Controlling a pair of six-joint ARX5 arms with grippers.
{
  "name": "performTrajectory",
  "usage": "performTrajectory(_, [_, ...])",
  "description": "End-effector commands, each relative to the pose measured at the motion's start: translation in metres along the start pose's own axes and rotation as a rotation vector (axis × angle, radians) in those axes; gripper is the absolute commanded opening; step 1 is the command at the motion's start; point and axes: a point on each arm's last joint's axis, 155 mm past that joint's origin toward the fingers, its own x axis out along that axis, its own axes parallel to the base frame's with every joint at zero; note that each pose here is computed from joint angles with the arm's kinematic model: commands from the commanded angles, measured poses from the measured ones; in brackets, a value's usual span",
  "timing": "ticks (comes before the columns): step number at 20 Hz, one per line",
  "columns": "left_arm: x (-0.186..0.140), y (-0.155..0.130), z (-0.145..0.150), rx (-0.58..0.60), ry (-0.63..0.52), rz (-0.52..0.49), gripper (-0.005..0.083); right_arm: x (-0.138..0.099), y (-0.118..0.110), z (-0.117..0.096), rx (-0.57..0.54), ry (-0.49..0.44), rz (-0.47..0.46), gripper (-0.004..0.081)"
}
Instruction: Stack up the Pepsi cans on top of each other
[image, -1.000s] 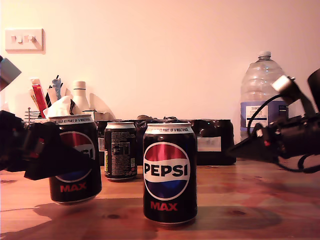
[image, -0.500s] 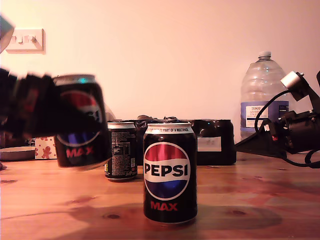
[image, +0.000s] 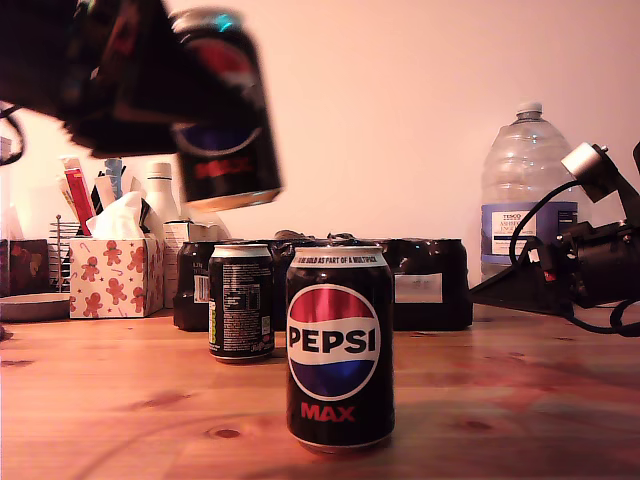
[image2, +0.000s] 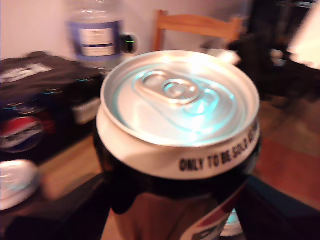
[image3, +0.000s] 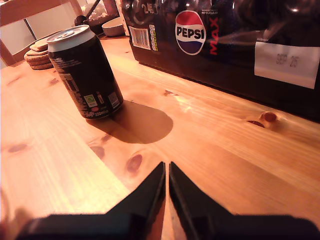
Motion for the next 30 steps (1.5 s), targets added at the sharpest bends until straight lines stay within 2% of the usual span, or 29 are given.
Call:
performTrajectory(1, [0.0, -0.008, 0.039, 0.05, -0.095, -0.018, 0.0233, 0.0, 0.002, 0.006, -0.003, -0.013, 0.007, -0.0012])
performTrajectory(10, [0.03, -0.029, 0.047, 0.053, -0.061, -0.079, 0.0233, 0.0, 0.002, 0.006, 0.01, -0.014, 0.007, -0.0012])
performTrajectory(15, [0.052, -0.036, 0.03, 0.035, 0.011, -0.11, 0.0233, 0.0, 0.001, 0.006, 0.01, -0.014, 0.006, -0.0012])
performTrajectory(27, [0.062, -0.028, -0.001, 0.008, 0.108, -0.073, 0.0238, 0.0, 0.001, 0.006, 0.01, -0.014, 0.006, -0.0012])
performTrajectory(30, [0.063, -0.033, -0.001, 0.011, 0.107, -0.085, 0.0239, 0.0, 0.001, 0.006, 0.011, -0.013, 0.003, -0.0012])
